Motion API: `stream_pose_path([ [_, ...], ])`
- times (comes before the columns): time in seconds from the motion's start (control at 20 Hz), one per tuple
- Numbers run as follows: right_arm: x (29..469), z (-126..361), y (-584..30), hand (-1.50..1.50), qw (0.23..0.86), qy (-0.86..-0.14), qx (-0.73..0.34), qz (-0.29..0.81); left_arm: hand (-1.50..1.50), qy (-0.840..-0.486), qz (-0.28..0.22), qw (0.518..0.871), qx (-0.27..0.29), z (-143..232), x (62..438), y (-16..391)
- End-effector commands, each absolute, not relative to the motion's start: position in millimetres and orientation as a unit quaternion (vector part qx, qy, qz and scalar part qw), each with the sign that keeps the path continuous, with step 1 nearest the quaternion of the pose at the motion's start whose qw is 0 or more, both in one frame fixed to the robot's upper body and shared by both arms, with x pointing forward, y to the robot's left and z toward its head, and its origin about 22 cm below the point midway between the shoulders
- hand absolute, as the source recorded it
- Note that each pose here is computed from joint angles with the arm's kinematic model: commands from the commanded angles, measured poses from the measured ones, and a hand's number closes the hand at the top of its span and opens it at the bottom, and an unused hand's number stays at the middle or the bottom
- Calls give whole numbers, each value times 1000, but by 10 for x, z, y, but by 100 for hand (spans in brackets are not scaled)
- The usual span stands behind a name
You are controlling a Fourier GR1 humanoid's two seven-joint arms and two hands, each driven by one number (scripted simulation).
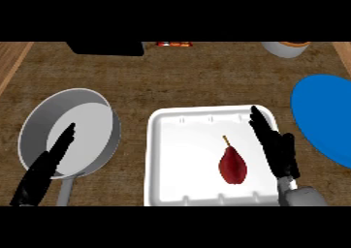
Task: Pick the pear from the tray and place it in the plate
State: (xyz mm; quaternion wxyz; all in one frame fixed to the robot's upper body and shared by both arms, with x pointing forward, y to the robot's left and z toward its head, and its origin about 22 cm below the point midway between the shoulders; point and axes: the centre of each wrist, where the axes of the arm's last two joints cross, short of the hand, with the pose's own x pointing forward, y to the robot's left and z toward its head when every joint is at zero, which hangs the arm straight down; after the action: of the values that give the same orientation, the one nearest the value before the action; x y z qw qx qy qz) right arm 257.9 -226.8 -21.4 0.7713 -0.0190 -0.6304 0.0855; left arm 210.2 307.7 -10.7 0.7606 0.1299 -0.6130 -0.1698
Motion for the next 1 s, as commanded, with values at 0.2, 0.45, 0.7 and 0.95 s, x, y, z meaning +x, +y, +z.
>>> stream_pose_path([
  [0.2, 3124, 430, -2235, 150, 647, -711, 191, 199, 0, -662, -81, 738, 102, 197, 2438, 2895],
  [0.45, 3063, 244, -2855, -150, 584, -803, 15, 120, 0, -650, -45, 755, 80, 165, 2457, 2997],
  [0.7, 2868, -335, -3087, -150, 567, -779, 113, 243, 0, -647, -40, 758, 78, 211, 2837, 2729],
  [0.95, 2920, -258, -3292, -150, 540, -760, 61, 356, 0, -644, -40, 760, 78, 211, 2867, 2800],
])
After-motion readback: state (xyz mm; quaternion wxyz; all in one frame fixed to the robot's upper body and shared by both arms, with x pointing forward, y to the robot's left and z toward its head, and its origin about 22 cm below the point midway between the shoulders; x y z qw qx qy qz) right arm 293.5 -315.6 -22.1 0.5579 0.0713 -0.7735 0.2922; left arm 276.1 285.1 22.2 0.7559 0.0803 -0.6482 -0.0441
